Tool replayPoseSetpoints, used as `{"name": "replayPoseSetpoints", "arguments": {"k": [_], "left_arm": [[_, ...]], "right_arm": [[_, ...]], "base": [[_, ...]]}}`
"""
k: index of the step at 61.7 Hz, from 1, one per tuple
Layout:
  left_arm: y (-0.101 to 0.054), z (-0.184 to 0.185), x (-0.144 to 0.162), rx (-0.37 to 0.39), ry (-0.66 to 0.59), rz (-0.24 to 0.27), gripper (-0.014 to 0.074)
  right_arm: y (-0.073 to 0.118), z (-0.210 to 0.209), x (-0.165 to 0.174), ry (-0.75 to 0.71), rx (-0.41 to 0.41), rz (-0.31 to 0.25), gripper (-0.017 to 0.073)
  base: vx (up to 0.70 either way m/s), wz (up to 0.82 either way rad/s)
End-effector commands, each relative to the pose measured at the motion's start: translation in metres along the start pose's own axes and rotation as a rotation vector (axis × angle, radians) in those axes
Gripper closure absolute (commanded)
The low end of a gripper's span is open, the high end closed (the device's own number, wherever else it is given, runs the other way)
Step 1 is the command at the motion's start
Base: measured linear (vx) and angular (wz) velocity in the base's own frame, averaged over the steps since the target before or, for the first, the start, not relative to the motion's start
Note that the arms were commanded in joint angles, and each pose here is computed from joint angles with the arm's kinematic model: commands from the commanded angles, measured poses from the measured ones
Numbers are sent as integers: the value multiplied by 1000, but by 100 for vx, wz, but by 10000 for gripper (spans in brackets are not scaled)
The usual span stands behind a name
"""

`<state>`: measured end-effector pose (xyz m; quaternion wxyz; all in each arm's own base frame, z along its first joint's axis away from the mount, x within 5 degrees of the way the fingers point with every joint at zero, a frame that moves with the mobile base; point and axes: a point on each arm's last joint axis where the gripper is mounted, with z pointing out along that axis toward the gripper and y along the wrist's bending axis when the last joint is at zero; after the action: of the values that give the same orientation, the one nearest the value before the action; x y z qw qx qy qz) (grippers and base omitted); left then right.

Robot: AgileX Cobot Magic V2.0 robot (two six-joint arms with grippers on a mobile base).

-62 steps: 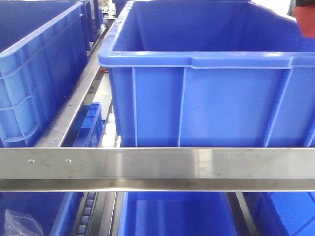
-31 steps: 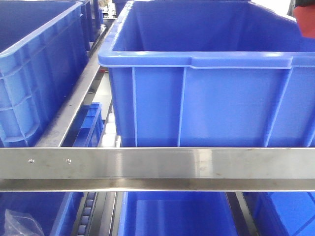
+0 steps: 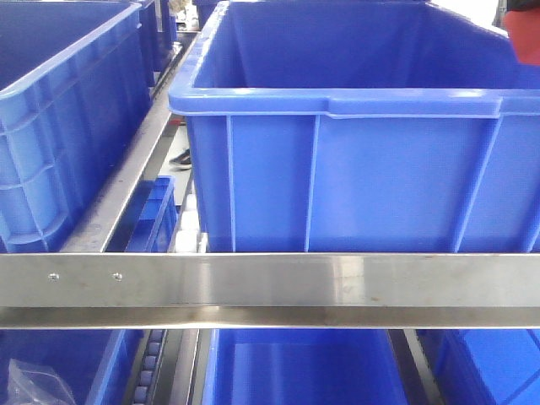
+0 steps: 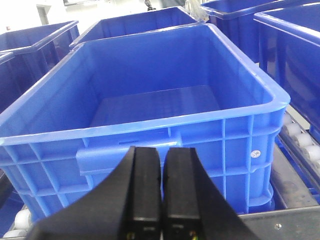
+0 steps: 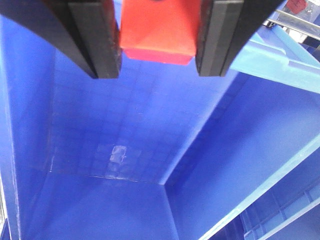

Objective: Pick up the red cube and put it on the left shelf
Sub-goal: 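Stop at the shelf and hold the cube above a blue crate, then lower the right gripper into the blue crate and open it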

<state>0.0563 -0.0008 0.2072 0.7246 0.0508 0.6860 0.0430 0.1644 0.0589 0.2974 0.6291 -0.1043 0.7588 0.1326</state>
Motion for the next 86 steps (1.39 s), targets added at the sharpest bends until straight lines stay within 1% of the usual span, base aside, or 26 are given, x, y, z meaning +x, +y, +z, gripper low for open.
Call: {"name": "replayPoseSetpoints", "arguments": {"k": [1,9,19,36,51,60,63,66,69,75,77,78,81,86], "left_arm": [[0,0,-1,-4,-69,-5,488],[0,0,-1,-4,-69,-5,488],[0,0,-1,-4,-69,-5,488],[0,0,-1,-4,-69,-5,488],[0,0,-1,-4,-69,-5,488],[0,0,-1,-4,-69,-5,488],[0,0,-1,-4,-69,-5,488],[0,0,-1,-4,-69,-5,488],[0,0,-1,-4,-69,-5,488],[0,0,-1,-4,-69,-5,488],[0,0,-1,-4,-69,-5,488],[0,0,-1,-4,-69,-5,488],[0,0,-1,-4,-69,-5,488],[0,0,-1,-4,-69,-5,488]], "right_arm": [[1,-3,-20,-135,-5,-1,501],[1,-1,-25,-152,-7,-2,501],[2,18,-40,-131,-5,-3,501],[3,92,-62,-64,0,-3,501],[2,165,-65,-18,3,-2,501],[2,188,-64,37,8,-2,500],[2,192,-64,66,10,-10,491],[2,194,-65,81,9,-32,447],[2,195,-65,87,9,-51,363],[2,196,-67,83,7,-65,94],[2,196,-67,81,7,-65,36],[2,196,-67,81,7,-65,-18],[2,196,-67,81,7,-65,-36],[2,196,-67,81,7,-65,-34]], "base": [[0,0],[0,0],[0,0],[0,0],[0,0],[0,0],[0,0],[3,-19],[4,-24],[0,0],[0,0],[0,0],[0,0],[-5,27]]}}
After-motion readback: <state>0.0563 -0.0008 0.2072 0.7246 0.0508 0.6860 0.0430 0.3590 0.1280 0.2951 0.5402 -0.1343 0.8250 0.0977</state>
